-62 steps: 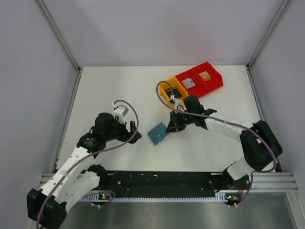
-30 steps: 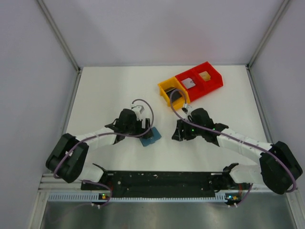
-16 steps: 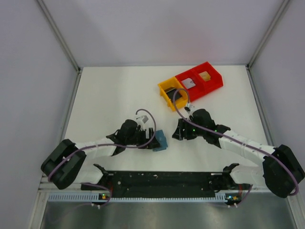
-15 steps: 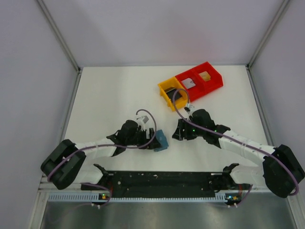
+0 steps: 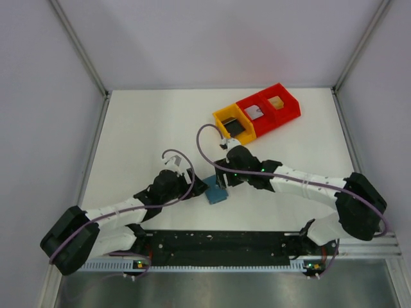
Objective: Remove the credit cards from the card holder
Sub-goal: Move to the center of the board, then open the card holder at the center of the board.
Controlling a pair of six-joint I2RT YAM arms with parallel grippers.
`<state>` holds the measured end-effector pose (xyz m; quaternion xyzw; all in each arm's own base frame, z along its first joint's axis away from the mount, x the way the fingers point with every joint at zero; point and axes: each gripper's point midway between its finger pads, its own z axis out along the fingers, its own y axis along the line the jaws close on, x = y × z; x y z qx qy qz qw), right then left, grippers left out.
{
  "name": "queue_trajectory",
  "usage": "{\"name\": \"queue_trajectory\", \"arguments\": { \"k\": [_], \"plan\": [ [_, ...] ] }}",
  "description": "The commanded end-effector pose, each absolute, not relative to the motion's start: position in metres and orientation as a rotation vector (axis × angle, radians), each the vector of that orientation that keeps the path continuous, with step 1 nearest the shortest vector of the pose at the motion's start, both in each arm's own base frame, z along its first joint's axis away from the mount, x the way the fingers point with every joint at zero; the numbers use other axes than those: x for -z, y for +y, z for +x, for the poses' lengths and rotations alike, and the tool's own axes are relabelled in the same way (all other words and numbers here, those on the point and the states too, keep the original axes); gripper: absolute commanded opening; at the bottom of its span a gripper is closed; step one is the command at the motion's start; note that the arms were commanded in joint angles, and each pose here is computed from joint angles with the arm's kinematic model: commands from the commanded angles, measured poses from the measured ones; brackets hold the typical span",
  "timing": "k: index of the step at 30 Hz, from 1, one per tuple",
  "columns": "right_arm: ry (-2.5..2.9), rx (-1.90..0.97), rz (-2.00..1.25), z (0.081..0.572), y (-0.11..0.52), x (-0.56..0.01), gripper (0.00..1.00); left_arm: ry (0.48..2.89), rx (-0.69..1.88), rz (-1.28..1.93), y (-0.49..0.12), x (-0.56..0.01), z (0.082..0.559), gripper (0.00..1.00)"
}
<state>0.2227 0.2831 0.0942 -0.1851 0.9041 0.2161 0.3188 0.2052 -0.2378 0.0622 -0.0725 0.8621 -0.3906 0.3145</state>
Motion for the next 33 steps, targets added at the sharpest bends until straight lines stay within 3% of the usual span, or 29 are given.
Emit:
{"name": "queue_trajectory", "arguments": {
  "k": [1,17,33],
  "plan": [
    [2.340,-0.398,-0.560,0.237,0.303,-0.097,0.68,2.196,1.027,-0.267,-0.234,-0.071,0.216,0.83],
    [2.410,-0.272,-0.649,0.230,0.328,-0.059,0.47,2.246,1.042,-0.283,-0.238,-0.058,0.213,0.87],
    [2.435,-0.258,-0.653,0.230,0.330,-0.043,0.46,2.335,1.039,-0.302,-0.248,-0.041,0.213,0.79]
  ]
}}
